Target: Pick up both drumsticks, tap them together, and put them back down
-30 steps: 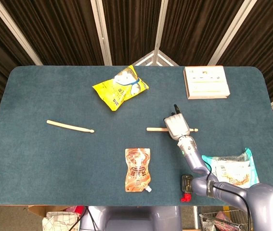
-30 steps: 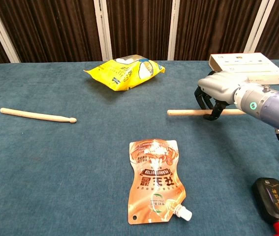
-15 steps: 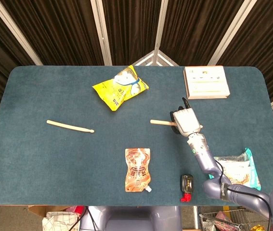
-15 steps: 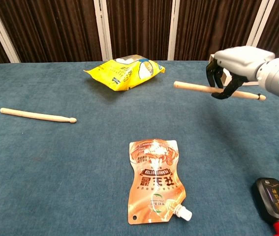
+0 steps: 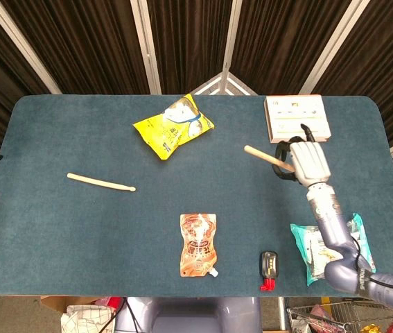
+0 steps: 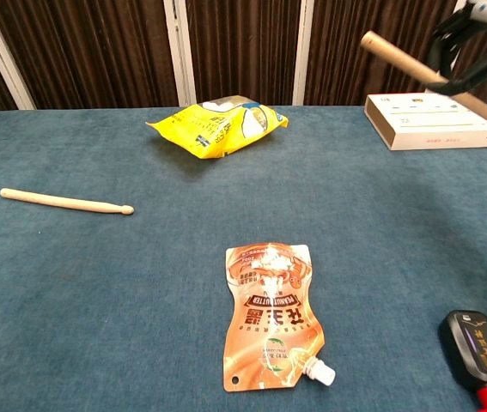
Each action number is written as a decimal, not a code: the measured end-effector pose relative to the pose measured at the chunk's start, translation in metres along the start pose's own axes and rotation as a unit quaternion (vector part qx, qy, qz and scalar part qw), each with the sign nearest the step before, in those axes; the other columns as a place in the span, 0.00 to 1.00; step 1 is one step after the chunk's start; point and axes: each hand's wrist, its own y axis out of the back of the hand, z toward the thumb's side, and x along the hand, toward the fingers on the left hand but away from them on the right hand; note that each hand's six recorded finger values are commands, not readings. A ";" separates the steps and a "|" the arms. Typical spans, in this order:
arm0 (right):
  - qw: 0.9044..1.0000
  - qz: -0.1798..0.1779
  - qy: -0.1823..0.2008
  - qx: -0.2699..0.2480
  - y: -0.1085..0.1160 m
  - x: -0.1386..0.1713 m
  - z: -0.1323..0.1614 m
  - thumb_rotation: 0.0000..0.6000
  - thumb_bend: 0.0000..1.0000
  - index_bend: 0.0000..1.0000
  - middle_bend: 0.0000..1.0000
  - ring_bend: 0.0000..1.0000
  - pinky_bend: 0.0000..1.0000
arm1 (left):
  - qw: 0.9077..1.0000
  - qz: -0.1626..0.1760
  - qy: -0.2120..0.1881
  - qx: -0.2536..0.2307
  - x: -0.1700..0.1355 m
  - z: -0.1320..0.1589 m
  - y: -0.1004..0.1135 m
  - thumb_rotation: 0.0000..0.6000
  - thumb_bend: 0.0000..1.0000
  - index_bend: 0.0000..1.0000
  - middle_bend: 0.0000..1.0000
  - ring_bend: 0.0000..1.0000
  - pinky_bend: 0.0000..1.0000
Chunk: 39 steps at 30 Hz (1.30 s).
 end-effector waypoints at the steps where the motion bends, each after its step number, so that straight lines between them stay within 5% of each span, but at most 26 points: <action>1: 1.000 -0.001 -0.004 -0.009 0.004 0.001 -0.002 1.00 0.43 0.68 0.61 0.36 0.00 | 1.000 -0.003 -0.004 0.001 0.007 0.003 -0.003 1.00 0.37 0.16 0.12 0.00 0.00; 11: 0.997 -0.015 -0.015 -0.072 0.037 0.013 -0.010 1.00 0.43 0.68 0.61 0.36 0.00 | 0.999 -0.027 -0.024 -0.034 0.052 0.029 -0.028 1.00 0.37 0.23 0.22 0.00 0.00; 25: 0.998 -0.024 -0.012 -0.065 0.050 0.020 -0.010 1.00 0.44 0.68 0.61 0.36 0.00 | 0.990 -0.075 -0.058 -0.108 0.085 0.095 -0.074 1.00 0.37 0.31 0.27 0.00 0.00; 39: 0.997 -0.025 -0.029 -0.063 0.050 0.023 -0.022 1.00 0.44 0.69 0.61 0.37 0.00 | 0.972 -0.088 -0.118 -0.183 0.096 0.164 -0.073 1.00 0.44 0.39 0.37 0.00 0.00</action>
